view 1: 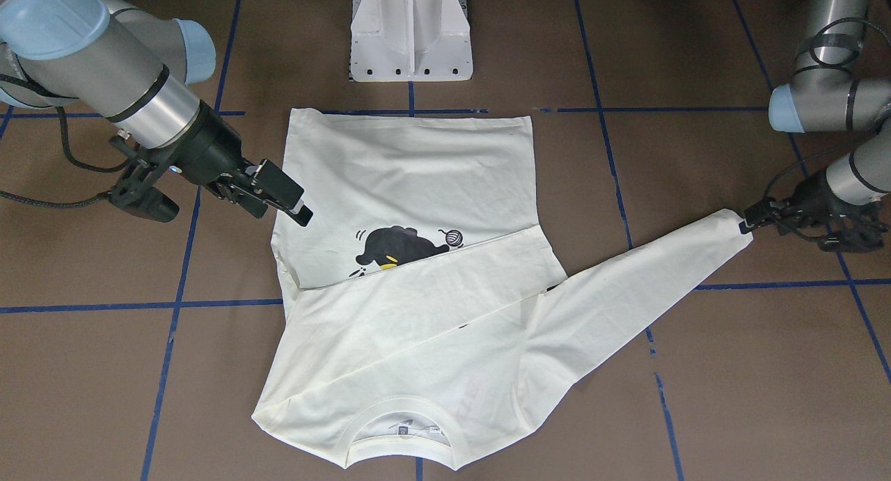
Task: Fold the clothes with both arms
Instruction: 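Release the sleeve and raise the right gripper while the left gripper grasps the other cuff, then fold the held sleeve across the shirt body with the left gripper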
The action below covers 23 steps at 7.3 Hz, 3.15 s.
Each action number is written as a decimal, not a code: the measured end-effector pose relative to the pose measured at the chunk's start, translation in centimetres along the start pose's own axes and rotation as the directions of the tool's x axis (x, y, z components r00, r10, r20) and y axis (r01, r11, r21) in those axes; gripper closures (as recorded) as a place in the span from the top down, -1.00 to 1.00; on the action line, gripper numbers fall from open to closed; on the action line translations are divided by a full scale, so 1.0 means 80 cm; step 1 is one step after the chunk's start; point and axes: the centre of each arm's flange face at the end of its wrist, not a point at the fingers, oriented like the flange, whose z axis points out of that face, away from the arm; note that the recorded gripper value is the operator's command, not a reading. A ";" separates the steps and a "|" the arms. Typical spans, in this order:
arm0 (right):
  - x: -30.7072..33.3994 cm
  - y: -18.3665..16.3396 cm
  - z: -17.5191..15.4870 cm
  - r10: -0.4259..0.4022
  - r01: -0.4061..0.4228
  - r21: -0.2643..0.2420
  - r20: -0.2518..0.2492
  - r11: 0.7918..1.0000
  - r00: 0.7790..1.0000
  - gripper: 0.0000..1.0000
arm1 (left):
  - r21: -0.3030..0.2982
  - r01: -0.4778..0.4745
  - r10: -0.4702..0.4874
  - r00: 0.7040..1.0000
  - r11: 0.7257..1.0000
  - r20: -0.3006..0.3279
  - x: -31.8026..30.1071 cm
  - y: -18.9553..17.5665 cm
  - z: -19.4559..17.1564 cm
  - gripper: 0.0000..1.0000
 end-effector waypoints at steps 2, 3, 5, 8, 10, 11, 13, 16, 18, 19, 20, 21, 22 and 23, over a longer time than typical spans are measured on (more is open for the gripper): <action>0.010 0.000 0.001 -0.003 0.003 0.003 -0.007 1.000 1.000 0.99 | -0.023 0.019 -0.019 1.000 1.000 0.007 -0.004 -0.003 0.017 0.17; 0.011 0.000 0.002 -0.003 0.003 0.003 -0.008 1.000 1.000 0.99 | -0.029 0.018 -0.018 1.000 0.999 0.008 -0.003 -0.003 0.021 -0.10; 0.011 0.002 0.002 -0.005 0.005 0.001 -0.007 1.000 1.000 0.99 | -0.038 0.012 -0.011 1.000 0.999 0.010 0.002 -0.001 0.029 -0.99; 0.011 0.003 0.002 -0.006 0.006 0.000 -0.006 1.000 1.000 0.99 | -0.027 -0.009 0.009 1.000 1.000 -0.005 0.017 -0.003 0.021 -1.00; 0.019 0.002 -0.016 -0.007 0.007 -0.003 0.002 1.000 1.000 1.00 | 0.001 -0.035 0.035 0.996 0.999 -0.082 0.079 0.000 -0.025 -1.00; 0.039 -0.008 -0.045 -0.010 0.010 -0.003 0.005 1.000 1.000 1.00 | 0.006 -0.002 0.003 0.987 1.000 -0.158 0.140 0.000 -0.063 -1.00; 0.111 -0.070 -0.140 -0.052 0.052 -0.025 0.003 0.998 0.999 1.00 | -0.030 0.112 -0.116 0.946 0.993 -0.304 0.364 -0.006 -0.115 -1.00; 0.247 -0.135 -0.264 -0.158 0.158 -0.015 0.013 0.987 0.987 1.00 | 0.035 0.235 -0.206 0.904 0.971 -0.374 0.746 -0.025 -0.078 -1.00; 0.283 -0.142 -0.294 -0.166 0.165 0.011 0.013 0.986 0.986 1.00 | 0.114 0.247 -0.185 0.901 0.962 -0.393 0.900 -0.018 -0.034 -0.89; 0.295 -0.142 -0.300 -0.164 0.164 0.016 0.009 0.986 0.986 1.00 | 0.172 0.246 -0.154 0.892 0.954 -0.424 0.936 -0.007 -0.009 0.62; 0.303 -0.141 -0.301 -0.167 0.167 0.018 0.005 0.986 0.986 1.00 | 0.209 0.252 -0.140 0.887 0.945 -0.439 0.955 -0.005 0.008 0.66; 0.306 -0.140 -0.298 -0.168 0.167 0.014 0.002 0.986 0.986 1.00 | 0.225 0.265 -0.142 0.883 0.938 -0.447 0.960 -0.008 0.012 0.65; 0.302 -0.133 -0.286 -0.172 0.172 -0.002 -0.002 0.985 0.985 1.00 | 0.222 0.291 -0.159 0.868 0.931 -0.471 0.960 -0.015 -0.007 0.65; 0.287 -0.115 -0.260 -0.166 0.166 -0.033 -0.012 0.986 0.986 1.00 | 0.190 0.310 -0.182 0.851 0.932 -0.492 0.945 -0.018 -0.043 0.64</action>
